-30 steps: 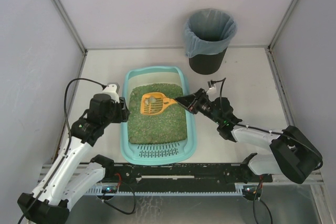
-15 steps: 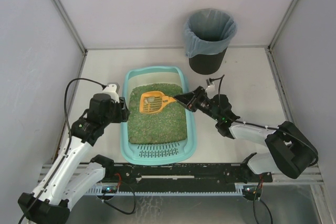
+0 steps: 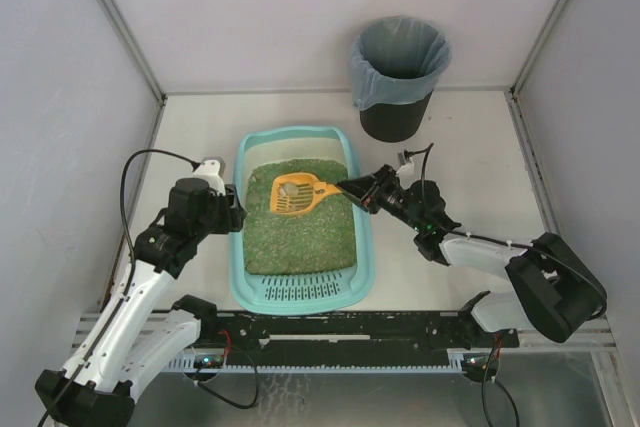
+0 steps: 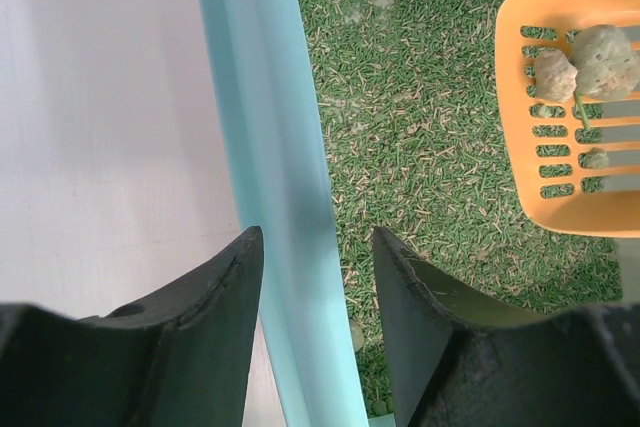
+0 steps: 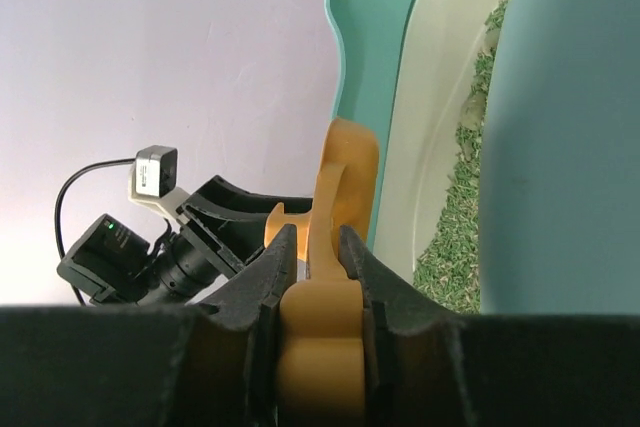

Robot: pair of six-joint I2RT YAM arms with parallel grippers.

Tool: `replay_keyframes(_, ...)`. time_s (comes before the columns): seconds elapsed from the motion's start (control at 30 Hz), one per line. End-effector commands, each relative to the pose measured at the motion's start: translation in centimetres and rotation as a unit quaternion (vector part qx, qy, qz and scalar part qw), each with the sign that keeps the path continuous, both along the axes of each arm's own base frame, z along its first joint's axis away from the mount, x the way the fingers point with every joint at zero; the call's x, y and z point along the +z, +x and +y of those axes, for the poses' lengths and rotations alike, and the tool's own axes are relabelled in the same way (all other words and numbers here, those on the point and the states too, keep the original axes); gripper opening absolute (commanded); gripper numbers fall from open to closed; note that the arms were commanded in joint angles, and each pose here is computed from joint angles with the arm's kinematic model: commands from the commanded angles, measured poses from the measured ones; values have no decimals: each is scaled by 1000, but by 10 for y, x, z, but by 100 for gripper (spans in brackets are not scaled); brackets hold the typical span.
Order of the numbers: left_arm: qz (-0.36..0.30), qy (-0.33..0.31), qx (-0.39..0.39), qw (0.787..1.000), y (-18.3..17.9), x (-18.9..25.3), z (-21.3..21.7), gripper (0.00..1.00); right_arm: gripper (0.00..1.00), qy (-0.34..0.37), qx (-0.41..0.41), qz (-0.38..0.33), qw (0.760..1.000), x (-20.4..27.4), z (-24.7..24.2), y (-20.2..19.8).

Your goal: Clean the litter box

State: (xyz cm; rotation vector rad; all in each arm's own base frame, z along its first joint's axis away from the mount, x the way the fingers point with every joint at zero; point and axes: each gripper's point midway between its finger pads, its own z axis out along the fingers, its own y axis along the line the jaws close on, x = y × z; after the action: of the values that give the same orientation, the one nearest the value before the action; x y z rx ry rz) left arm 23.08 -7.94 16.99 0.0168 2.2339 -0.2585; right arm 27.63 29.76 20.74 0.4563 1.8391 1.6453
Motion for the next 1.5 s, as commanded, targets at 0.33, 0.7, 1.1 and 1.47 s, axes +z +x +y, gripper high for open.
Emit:
replay_keyframes(0.33, -24, -6, 0, 1000, 4, 8, 0, 54, 0, 21, -58, -59, 996, 80, -34, 25)
replay_keyframes(0.7, -26, -9, -2, 1000, 4, 9, -1, 54, 0, -21, -270, -125, 954, 174, -153, 79)
replay_keyframes(1.1, -26, -12, -7, 1000, 3, 9, -3, 54, 0, -210, -446, -216, 843, 239, -233, 159)
replay_keyframes(1.47, -25, -13, -10, 1000, 2, 9, -4, 54, 0, -446, -364, -231, 784, 218, -220, 236)
